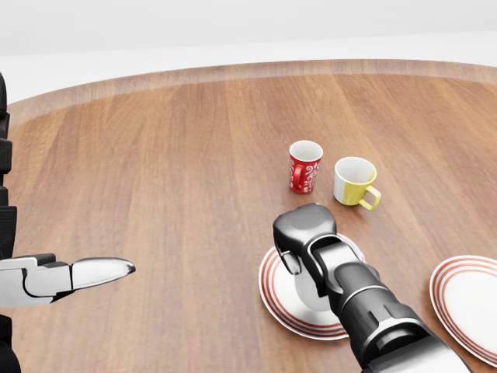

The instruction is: Put the white mug on the left plate.

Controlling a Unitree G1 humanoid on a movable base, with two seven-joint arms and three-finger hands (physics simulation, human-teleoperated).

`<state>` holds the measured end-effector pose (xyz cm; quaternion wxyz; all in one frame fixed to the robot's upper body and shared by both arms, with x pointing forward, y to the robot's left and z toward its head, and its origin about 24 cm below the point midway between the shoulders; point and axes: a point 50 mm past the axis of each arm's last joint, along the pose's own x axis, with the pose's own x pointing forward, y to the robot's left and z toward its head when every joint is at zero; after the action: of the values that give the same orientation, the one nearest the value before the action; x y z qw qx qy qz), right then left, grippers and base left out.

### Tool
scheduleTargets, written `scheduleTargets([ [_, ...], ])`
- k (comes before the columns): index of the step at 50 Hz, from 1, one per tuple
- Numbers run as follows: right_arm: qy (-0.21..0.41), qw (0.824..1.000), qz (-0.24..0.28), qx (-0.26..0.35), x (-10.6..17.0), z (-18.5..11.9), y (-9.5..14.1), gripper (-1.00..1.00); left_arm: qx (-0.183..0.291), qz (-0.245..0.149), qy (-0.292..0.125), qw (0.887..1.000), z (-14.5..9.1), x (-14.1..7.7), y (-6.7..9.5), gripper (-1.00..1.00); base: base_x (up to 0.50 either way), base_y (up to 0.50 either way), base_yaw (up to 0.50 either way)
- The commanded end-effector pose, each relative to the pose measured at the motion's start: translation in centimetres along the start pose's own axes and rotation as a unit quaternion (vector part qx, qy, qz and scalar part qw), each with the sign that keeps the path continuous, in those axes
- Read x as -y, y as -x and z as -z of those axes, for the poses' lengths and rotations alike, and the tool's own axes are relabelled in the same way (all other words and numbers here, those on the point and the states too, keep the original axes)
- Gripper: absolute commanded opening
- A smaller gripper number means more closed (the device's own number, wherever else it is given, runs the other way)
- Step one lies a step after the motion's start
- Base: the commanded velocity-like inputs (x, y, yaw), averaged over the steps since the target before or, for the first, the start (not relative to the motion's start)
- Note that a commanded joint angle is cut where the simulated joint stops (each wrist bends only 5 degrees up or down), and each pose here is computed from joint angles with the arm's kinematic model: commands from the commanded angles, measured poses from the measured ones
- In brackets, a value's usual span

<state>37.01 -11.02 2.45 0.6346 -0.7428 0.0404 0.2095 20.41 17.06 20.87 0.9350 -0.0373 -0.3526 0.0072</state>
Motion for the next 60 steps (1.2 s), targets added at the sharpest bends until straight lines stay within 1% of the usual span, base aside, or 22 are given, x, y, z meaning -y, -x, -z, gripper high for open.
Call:
scheduleTargets([
  [1, 0.010, 1.000, 0.006, 0.000, -0.2, 0.1, 0.1, -1.00, 0.000, 0.000, -0.001, 1.000, 0.0, 0.0, 0.0, 0.89, 0.00, 0.00, 0.00],
  [2, 0.009, 1.000, 0.005, 0.000, -0.2, 0.1, 0.1, -0.94, -0.001, 0.000, -0.001, 1.000, 0.0, 0.0, 0.0, 0.89, 0.00, 0.00, 0.00],
  [3, 0.010, 1.000, 0.004, 0.000, -0.3, 0.1, 0.1, -0.83, -0.001, 0.000, -0.001, 1.000, 0.0, 0.0, 0.0, 0.89, 0.00, 0.00, 0.00],
  [4, 0.013, 1.000, 0.001, 0.001, -0.5, 0.1, 0.1, -0.42, 0.000, 0.000, 0.000, 1.000, 0.0, 0.0, 0.0, 0.90, 0.00, 0.00, 0.00],
  [6, 0.015, 1.000, -0.003, 0.000, -0.8, 0.1, 0.2, 0.22, -0.001, 0.000, -0.001, 1.000, 0.0, 0.0, 0.0, 0.90, 0.00, 0.00, 0.00],
  [7, 0.012, 1.000, -0.012, -0.001, -1.0, 0.2, 0.2, 0.56, -0.001, 0.000, -0.001, 1.000, 0.0, 0.0, 0.0, 0.90, 0.00, 0.00, 0.00],
  [8, 0.006, 1.000, -0.028, -0.003, -1.2, 0.2, 0.3, 1.00, 0.000, 0.001, 0.000, 1.000, 0.0, 0.0, 0.0, 0.90, 0.00, 0.00, 0.00],
  [11, 0.000, 0.999, -0.054, -0.005, -1.8, 0.4, 0.4, 1.00, -0.004, 0.003, -0.003, 1.000, 0.1, 0.1, 0.0, 0.90, 0.00, 0.00, 0.00],
  [19, 0.007, 0.997, -0.071, -0.004, -2.5, 0.4, 0.5, 1.00, -0.001, 0.001, -0.002, 1.000, 0.1, 0.0, -0.1, 0.90, 0.00, 0.00, 0.00],
  [32, 0.010, 0.996, -0.087, -0.005, -2.6, 0.5, 0.6, 1.00, -0.001, -0.002, 0.001, 1.000, 0.1, -0.1, -0.1, 0.91, 0.00, 0.00, 0.00],
  [35, 0.018, 0.997, -0.075, -0.007, -1.9, 0.8, 0.5, 1.00, 0.000, -0.002, 0.002, 1.000, 0.1, -0.1, -0.1, 0.91, 0.00, 0.00, 0.00],
  [38, 0.012, 0.997, -0.076, -0.010, -1.5, 1.0, 0.4, 1.00, -0.002, -0.002, 0.002, 1.000, 0.1, -0.1, -0.1, 0.91, 0.00, 0.00, 0.00],
  [43, 0.014, 0.998, -0.061, -0.009, -0.3, 1.0, 0.2, 1.00, 0.000, -0.001, 0.003, 1.000, 0.0, 0.0, -0.1, 0.91, 0.00, 0.00, 0.00],
  [47, 0.023, 0.998, -0.055, -0.008, 0.2, 1.0, 0.2, 1.00, 0.000, -0.002, 0.003, 1.000, 0.0, 0.0, -0.1, 0.91, 0.00, 0.00, 0.00],
  [54, 0.020, 0.999, -0.047, -0.009, 1.0, 1.2, 0.2, 1.00, 0.003, -0.002, 0.004, 1.000, -0.1, 0.0, -0.1, 0.91, 0.00, 0.00, 0.00],
  [56, -0.003, 0.999, -0.047, -0.005, 1.4, 1.0, 0.3, 1.00, 0.003, -0.002, 0.003, 1.000, -0.1, -0.1, -0.1, 0.91, 0.00, 0.00, 0.00],
  [59, -0.004, 0.999, -0.039, -0.002, 2.0, 0.9, 0.4, 1.00, 0.004, -0.003, 0.003, 1.000, -0.1, -0.1, -0.1, 0.91, 0.00, 0.00, 0.00],
  [60, -0.015, 0.999, -0.039, 0.001, 2.4, 0.8, 0.5, 1.00, 0.005, -0.002, 0.004, 1.000, -0.2, 0.0, -0.1, 0.91, 0.00, 0.00, 0.00],
])
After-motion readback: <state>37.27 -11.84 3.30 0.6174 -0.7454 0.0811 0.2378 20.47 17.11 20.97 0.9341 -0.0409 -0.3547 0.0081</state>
